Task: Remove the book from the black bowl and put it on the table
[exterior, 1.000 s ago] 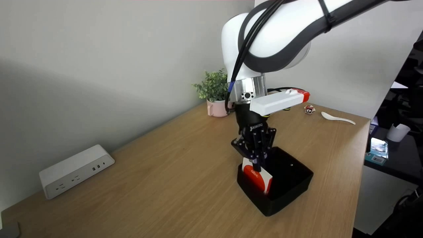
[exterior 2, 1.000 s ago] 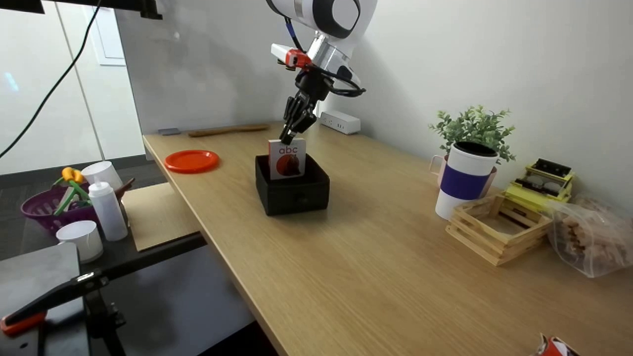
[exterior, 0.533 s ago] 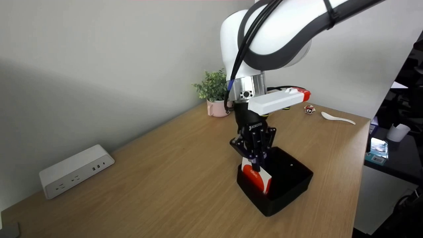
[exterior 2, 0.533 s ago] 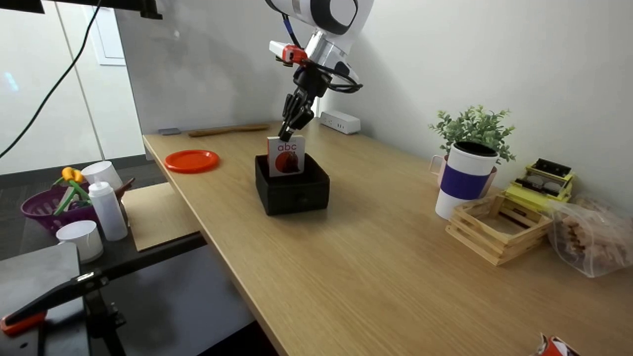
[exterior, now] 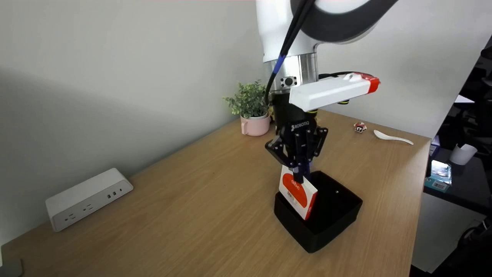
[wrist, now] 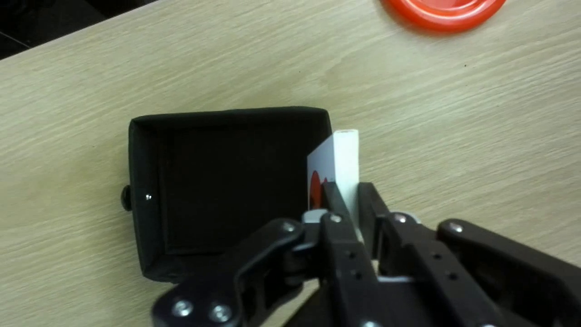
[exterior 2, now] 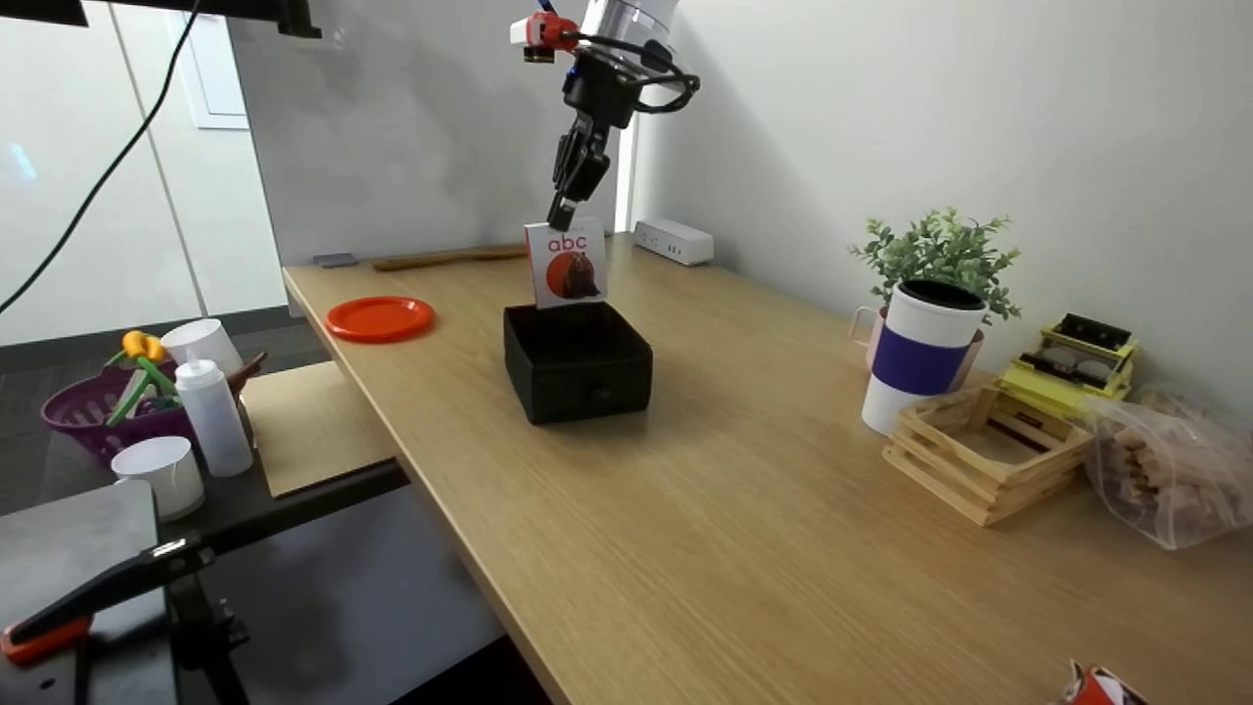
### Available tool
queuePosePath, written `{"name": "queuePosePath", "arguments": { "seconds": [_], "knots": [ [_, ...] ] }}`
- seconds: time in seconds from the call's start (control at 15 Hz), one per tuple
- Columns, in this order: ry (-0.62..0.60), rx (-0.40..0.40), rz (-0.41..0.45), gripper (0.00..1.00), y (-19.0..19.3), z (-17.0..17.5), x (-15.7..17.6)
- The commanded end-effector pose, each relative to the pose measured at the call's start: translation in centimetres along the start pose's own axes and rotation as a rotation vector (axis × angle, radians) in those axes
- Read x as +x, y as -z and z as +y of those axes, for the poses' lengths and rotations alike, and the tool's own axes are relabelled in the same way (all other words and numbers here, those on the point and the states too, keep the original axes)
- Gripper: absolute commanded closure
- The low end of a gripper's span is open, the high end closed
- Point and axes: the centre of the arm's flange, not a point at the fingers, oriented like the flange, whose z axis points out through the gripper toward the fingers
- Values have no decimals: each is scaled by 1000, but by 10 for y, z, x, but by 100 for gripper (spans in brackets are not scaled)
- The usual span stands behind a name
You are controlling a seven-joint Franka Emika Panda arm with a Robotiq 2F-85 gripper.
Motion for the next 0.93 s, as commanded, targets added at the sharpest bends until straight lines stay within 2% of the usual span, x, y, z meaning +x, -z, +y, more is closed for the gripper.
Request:
{"name": "queuePosePath", "arguments": {
  "seconds": [0.0, 0.4, 0.87],
  "knots": [
    [-30, -44, 47, 97, 20, 8, -30],
    [31, -49, 94, 97, 33, -9, -33],
    [98, -43, 75, 97, 25, -27, -25]
  ]
}}
